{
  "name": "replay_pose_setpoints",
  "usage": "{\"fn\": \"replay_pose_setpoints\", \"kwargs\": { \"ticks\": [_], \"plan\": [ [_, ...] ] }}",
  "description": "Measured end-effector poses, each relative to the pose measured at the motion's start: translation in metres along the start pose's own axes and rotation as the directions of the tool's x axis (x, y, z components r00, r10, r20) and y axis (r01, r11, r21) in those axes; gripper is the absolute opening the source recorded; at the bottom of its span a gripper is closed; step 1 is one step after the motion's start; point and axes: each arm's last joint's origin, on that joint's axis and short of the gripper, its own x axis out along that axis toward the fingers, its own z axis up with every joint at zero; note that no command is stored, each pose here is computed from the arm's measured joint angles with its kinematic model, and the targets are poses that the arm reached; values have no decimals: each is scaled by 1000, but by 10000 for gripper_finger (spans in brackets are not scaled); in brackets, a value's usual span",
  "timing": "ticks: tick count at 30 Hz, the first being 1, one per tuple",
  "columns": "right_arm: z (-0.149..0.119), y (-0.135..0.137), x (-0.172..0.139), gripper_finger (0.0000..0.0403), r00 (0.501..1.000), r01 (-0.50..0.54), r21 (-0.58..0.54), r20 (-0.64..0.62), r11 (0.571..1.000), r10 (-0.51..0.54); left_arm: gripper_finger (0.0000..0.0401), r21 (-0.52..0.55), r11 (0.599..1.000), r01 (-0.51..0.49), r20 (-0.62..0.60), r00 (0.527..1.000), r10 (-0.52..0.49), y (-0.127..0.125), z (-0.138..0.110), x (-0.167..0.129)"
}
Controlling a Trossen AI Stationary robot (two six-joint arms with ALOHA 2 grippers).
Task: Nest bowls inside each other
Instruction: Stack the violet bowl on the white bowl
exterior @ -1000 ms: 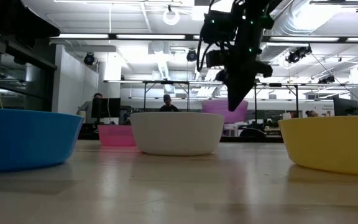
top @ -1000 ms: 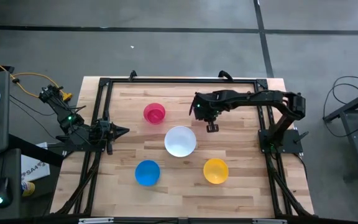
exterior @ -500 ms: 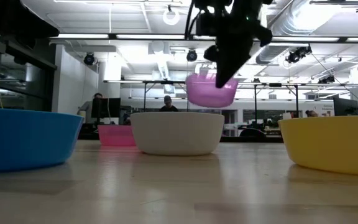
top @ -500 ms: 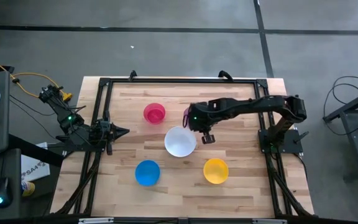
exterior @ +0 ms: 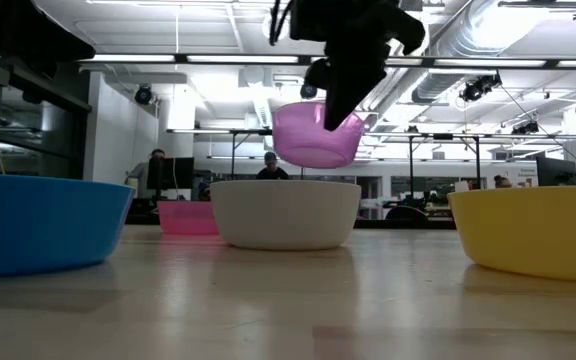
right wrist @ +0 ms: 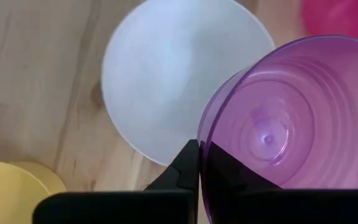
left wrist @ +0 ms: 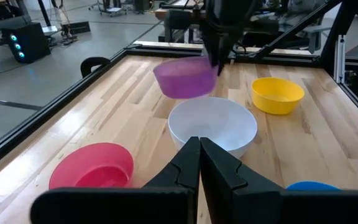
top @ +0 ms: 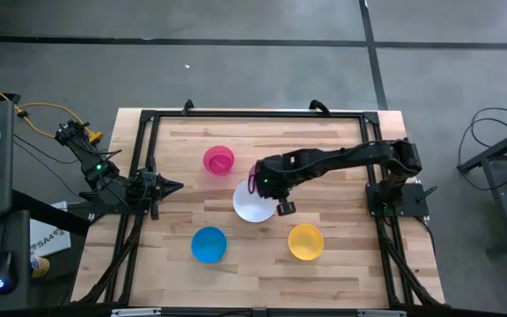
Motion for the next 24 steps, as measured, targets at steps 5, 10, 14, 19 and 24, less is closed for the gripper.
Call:
{"fn": "replay_pose_setpoints", "kwargs": {
  "ticks": [5, 10, 14, 19, 24],
  "plan": [
    [14, 6, 13, 4, 999, -32, -24, -25, 999, 31, 12, 4, 1000, 16, -9, 1000, -15, 0, -1, 0],
    [23, 13, 22, 4, 997, -72, -40, -20, 997, 71, 12, 9, 1000, 14, -12, 1000, -14, 0, -1, 0],
    [25, 20, 32, 4, 995, -101, -40, -30, 994, 100, 12, 14, 1000, 13, -15, 1000, -13, 0, -2, 0],
    [28, 29, 47, 4, 993, -112, -47, -40, 993, 110, 12, 20, 1000, 12, -18, 1000, -11, 0, -2, 0],
    [32, 33, 58, 4, 994, -109, -58, -28, 992, 108, 12, 26, 1000, 15, -24, 1000, -15, 0, -3, 0]
  ]
}}
